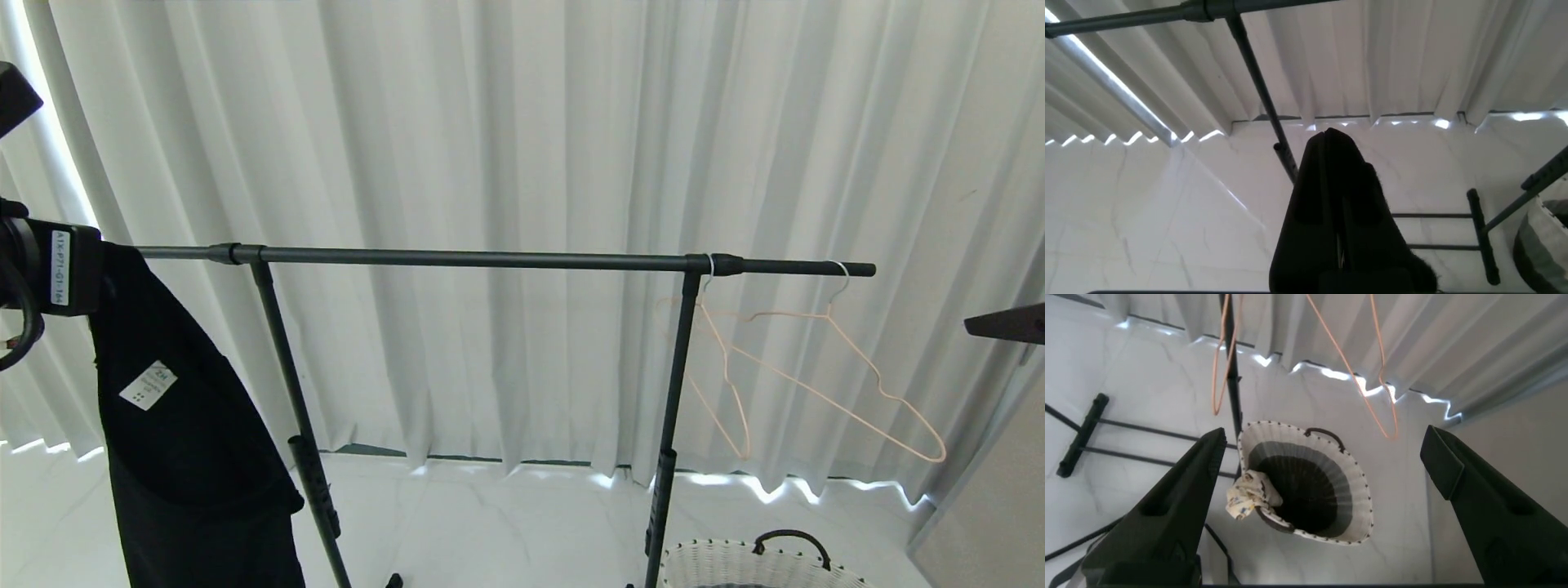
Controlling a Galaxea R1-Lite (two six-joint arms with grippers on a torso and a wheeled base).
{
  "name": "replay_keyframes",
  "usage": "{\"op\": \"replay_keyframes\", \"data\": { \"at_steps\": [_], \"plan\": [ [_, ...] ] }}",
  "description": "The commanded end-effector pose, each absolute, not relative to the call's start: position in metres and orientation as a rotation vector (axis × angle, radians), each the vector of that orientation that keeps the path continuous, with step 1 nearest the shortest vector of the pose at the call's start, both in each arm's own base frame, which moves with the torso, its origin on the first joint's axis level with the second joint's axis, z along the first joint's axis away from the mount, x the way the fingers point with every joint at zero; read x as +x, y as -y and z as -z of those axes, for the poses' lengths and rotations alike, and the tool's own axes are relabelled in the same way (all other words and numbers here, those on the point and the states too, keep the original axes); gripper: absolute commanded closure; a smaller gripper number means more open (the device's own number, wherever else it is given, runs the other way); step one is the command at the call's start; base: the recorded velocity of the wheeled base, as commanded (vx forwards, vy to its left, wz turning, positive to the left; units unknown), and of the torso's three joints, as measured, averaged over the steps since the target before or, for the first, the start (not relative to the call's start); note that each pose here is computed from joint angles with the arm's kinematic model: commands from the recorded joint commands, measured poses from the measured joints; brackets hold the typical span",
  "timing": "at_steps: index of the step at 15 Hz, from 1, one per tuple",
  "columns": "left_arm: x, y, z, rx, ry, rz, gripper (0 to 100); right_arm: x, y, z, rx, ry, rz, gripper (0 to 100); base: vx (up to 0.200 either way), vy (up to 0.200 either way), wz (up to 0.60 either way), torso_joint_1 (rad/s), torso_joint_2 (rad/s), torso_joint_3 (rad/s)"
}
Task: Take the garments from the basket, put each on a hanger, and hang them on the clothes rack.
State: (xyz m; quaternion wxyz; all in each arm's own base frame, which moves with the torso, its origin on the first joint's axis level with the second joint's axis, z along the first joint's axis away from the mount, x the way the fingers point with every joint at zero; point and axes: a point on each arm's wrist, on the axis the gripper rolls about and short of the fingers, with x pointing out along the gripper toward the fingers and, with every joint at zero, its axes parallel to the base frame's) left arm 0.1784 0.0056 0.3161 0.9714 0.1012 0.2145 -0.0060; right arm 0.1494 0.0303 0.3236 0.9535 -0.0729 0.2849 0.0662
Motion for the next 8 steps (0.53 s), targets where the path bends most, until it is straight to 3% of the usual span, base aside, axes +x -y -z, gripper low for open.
{"op": "replay_keyframes", "data": {
  "at_steps": [1, 8],
  "plan": [
    [0.1793, -0.0055, -0.3156, 0.203, -0.434, 0.018, 100, 0.1499, -0.0305, -0.323, -0.149, -0.582, -0.135, 0, 0.0, 0.0, 0.0, 0.0, 0.0, 0.0],
    [0.1787, -0.0053, -0.3132, 0.202, -0.441, 0.023, 100, 0.1522, -0.0303, -0.3214, -0.149, -0.59, -0.129, 0, 0.0, 0.0, 0.0, 0.0, 0.0, 0.0]
  ]
}}
